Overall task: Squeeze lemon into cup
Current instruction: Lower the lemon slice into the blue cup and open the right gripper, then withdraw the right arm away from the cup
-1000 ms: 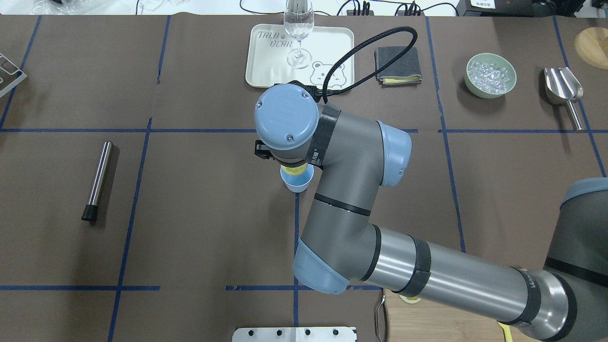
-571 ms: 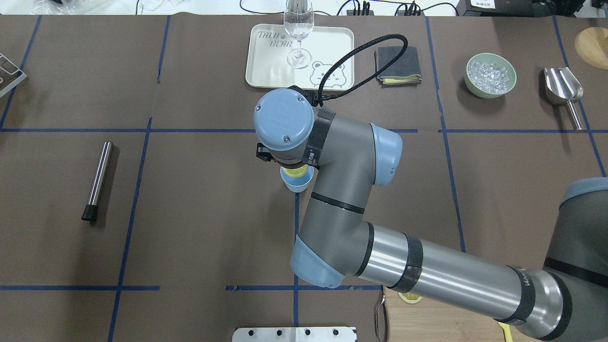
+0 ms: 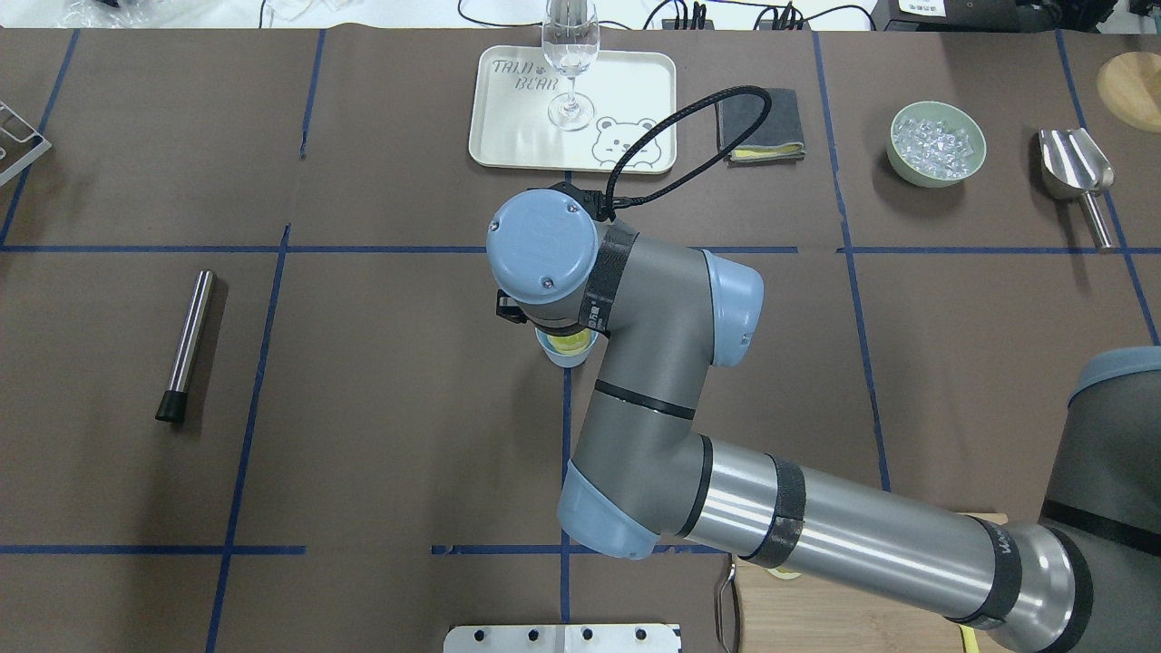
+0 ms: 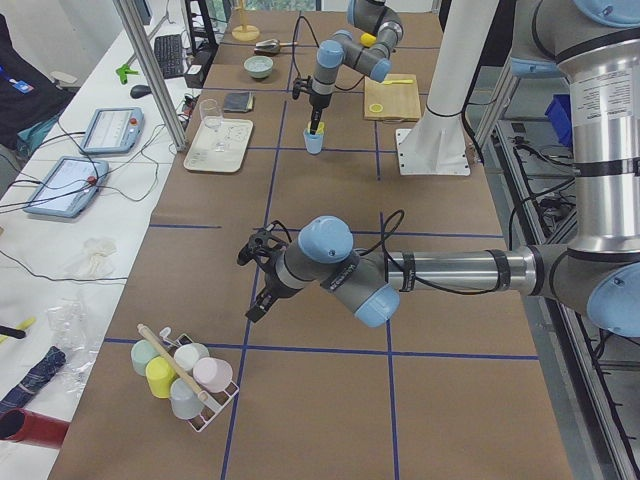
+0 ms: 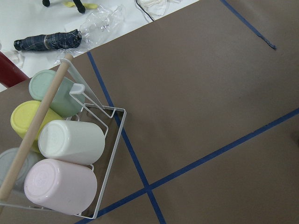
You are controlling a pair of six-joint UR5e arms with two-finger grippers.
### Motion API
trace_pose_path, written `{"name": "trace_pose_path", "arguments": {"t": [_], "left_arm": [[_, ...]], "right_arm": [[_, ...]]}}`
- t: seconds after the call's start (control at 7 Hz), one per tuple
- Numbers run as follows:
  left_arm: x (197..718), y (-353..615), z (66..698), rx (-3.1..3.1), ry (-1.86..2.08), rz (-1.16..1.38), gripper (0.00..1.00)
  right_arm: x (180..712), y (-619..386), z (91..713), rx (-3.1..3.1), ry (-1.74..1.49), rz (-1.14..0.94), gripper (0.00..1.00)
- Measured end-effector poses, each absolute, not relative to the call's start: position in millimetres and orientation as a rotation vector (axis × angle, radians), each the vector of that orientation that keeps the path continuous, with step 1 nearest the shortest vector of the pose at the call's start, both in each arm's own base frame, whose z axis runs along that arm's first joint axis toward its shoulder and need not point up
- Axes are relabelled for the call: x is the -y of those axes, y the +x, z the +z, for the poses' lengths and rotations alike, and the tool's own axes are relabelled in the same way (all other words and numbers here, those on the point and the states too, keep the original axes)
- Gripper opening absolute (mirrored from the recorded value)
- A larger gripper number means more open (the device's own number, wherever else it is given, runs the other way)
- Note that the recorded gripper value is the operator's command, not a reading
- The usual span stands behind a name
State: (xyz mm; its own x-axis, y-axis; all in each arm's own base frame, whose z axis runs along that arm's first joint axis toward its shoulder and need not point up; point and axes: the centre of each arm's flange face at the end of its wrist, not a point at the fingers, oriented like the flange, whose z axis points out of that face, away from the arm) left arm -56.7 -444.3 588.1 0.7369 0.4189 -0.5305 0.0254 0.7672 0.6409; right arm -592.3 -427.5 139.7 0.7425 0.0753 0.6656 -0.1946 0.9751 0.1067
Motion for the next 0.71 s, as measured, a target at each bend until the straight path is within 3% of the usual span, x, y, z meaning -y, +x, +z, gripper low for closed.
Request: {"name": "trace_pose_path", "arguments": {"t": [0.14,0.71], "left_arm": [[444.2,-56.7,588.3,-0.721,0.672,0.235,1.00],[444.1,-56.8,588.7,-0.720,0.673,0.235,1.00]], "right_arm": [[425.9,-593.6,141.8,0.717,0.172,0.145,0.98],[423.8,-592.5,138.0,0.725,0.179,0.128,1.00]]}}
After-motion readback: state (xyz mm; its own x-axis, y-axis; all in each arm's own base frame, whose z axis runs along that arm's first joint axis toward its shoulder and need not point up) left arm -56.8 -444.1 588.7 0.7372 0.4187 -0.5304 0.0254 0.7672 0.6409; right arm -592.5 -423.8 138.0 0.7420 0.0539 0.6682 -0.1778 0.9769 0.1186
